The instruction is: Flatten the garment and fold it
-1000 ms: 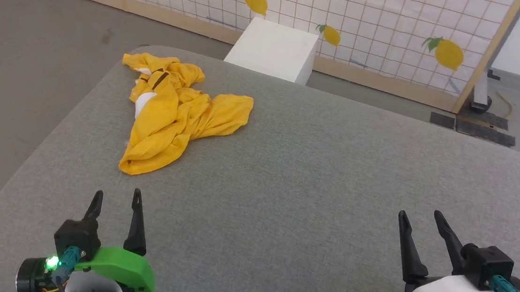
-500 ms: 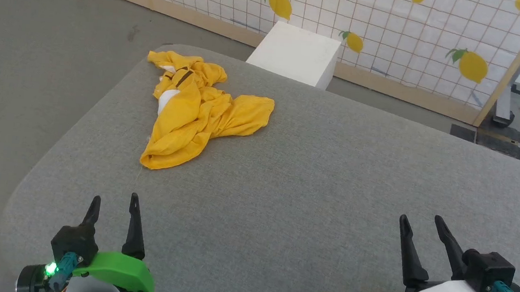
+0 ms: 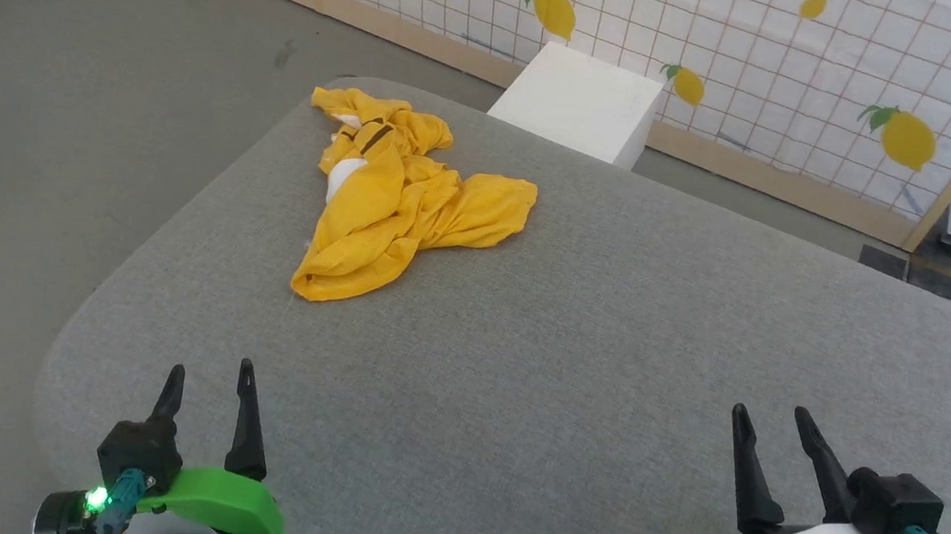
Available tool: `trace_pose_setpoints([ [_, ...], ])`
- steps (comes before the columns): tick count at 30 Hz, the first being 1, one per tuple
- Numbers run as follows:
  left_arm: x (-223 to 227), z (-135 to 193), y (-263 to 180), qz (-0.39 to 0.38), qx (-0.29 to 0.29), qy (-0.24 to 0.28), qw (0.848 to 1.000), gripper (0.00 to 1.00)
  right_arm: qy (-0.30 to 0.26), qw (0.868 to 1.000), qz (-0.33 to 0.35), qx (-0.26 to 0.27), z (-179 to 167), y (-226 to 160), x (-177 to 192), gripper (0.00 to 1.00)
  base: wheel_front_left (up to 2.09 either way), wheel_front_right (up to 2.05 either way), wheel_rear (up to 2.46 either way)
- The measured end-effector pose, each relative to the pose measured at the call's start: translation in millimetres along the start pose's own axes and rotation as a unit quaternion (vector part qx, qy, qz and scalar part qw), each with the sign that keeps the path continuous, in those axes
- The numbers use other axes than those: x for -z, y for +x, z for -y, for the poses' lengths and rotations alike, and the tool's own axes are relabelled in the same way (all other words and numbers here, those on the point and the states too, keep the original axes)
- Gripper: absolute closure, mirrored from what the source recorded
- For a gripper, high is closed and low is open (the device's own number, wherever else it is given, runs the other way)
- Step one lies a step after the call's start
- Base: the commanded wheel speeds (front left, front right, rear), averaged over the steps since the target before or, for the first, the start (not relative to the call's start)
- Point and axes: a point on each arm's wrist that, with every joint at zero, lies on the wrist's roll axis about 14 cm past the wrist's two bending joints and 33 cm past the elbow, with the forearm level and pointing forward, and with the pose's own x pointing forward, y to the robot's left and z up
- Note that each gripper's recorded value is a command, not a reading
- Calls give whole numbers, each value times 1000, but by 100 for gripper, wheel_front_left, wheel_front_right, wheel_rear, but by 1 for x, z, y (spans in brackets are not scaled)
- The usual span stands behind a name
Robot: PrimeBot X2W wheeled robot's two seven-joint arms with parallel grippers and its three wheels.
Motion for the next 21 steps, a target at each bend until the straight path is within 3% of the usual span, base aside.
trace_pose_setpoints([
  [21, 3, -30, -18, 7, -47, 9, 999, 0, 15, 999, -5, -31, -21, 8, 11, 0, 0, 0, 0],
])
